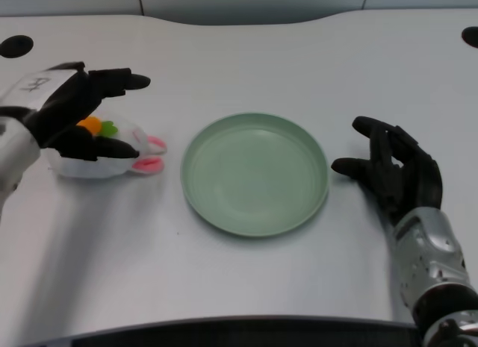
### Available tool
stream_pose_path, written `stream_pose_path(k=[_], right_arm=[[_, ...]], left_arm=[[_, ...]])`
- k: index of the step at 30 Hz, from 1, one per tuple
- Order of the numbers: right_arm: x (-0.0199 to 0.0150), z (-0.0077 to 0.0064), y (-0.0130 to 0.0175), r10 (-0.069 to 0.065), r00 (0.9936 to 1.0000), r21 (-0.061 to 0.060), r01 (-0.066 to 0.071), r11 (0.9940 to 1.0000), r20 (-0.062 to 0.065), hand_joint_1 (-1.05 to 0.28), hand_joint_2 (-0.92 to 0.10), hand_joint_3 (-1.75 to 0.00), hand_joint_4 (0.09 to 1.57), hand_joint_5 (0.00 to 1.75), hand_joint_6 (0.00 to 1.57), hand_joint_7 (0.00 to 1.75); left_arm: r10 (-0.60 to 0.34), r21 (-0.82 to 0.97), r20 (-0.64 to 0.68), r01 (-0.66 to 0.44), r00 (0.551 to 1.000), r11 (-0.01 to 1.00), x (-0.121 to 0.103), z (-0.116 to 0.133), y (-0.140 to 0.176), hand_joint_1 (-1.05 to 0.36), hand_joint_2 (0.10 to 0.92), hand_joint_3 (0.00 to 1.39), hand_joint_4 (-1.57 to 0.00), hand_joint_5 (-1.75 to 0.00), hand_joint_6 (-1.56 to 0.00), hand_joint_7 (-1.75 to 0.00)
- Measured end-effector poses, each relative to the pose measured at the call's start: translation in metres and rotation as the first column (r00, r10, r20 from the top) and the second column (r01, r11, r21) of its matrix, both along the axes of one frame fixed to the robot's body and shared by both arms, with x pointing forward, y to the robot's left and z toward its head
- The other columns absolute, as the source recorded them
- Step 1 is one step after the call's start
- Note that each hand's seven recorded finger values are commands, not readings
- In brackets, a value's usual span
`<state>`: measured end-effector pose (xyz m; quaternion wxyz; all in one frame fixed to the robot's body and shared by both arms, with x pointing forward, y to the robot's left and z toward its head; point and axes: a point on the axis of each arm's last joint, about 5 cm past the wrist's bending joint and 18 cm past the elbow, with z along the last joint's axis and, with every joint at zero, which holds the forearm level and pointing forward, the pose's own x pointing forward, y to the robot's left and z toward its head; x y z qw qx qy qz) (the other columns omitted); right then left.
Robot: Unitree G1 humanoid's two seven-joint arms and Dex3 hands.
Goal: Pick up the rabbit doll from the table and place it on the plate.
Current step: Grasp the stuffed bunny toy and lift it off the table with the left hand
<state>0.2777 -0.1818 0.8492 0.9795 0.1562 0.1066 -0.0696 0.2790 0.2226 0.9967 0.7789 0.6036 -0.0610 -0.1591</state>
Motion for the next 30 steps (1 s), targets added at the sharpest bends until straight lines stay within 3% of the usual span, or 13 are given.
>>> stream_pose_path(k=[3, 5, 9, 15, 17, 20, 22, 30], right_arm=[[0.0000, 0.0000, -0.0002, -0.002, 1.00000, 0.001, 0.002, 1.00000, 0.000, -0.38, -0.92, -0.39, 0.70, 1.17, 0.62, 0.77], [-0.0001, 0.0001, -0.0011, -0.006, 0.99998, -0.001, 0.006, 0.99998, 0.000, -0.38, -0.92, -0.39, 0.70, 1.17, 0.63, 0.78], [0.0000, 0.0001, 0.0004, -0.007, 0.99998, 0.000, 0.007, 0.99998, 0.000, -0.38, -0.92, -0.41, 0.69, 1.18, 0.62, 0.78], [0.0013, 0.0025, 0.0002, -0.006, 0.99988, -0.006, 0.006, 0.99996, 0.014, -0.38, -0.92, -0.42, 0.67, 1.19, 0.61, 0.78], [0.0012, 0.0027, -0.0004, -0.011, 0.99985, -0.007, 0.011, 0.99992, 0.014, -0.38, -0.92, -0.41, 0.67, 1.19, 0.62, 0.79], [0.0012, 0.0024, 0.0010, -0.009, 0.99994, -0.002, 0.009, 0.99996, 0.007, -0.38, -0.92, -0.41, 0.67, 1.19, 0.62, 0.79], [0.0009, 0.0023, -0.0001, -0.014, 0.99988, -0.003, 0.014, 0.99990, 0.006, -0.39, -0.92, -0.40, 0.68, 1.19, 0.63, 0.79], [-0.0005, 0.0008, 0.0002, -0.013, 0.99992, -0.003, 0.013, 0.99992, 0.002, -0.39, -0.92, -0.40, 0.67, 1.19, 0.64, 0.79]], left_arm=[[-0.008, 0.033, 0.007, 0.008, 1.000, 0.999, 0.003, 0.003, -0.002, -0.80, 0.921, 0.03, -0.06, -0.60, -0.29, -0.02], [-0.018, 0.160, -0.032, 0.023, 0.999, 0.987, 0.010, 0.004, -0.006, -0.91, 0.921, 0.05, -0.01, -0.37, -0.17, -0.02], [0.001, 0.352, -0.089, 0.031, 0.996, 0.935, 0.022, 0.008, -0.010, -0.98, 0.908, 0.04, 0.00, -0.24, -0.13, -0.02], [0.037, 0.434, -0.141, 0.028, 0.989, 0.900, 0.034, 0.008, -0.011, -1.02, 0.903, 0.02, 0.00, -0.18, -0.12, -0.01], [0.067, 0.483, -0.199, 0.038, 0.978, 0.875, 0.041, 0.006, -0.014, -1.04, 0.873, 0.01, 0.00, -0.04, -0.08, -0.02], [0.149, 0.552, -0.278, 0.031, 0.949, 0.833, 0.050, 0.003, -0.011, -1.05, 0.865, 0.01, 0.00, 0.00, -0.07, -0.02], [0.166, 0.563, -0.291, 0.028, 0.942, 0.826, 0.053, 0.001, -0.011, -1.05, 0.864, 0.00, 0.00, 0.00, -0.04, -0.01], [0.257, 0.592, -0.298, -0.033, 0.919, 0.805, 0.066, -0.007, -0.005, -1.04, 0.865, 0.00, 0.00, 0.00, -0.04, -0.02]])
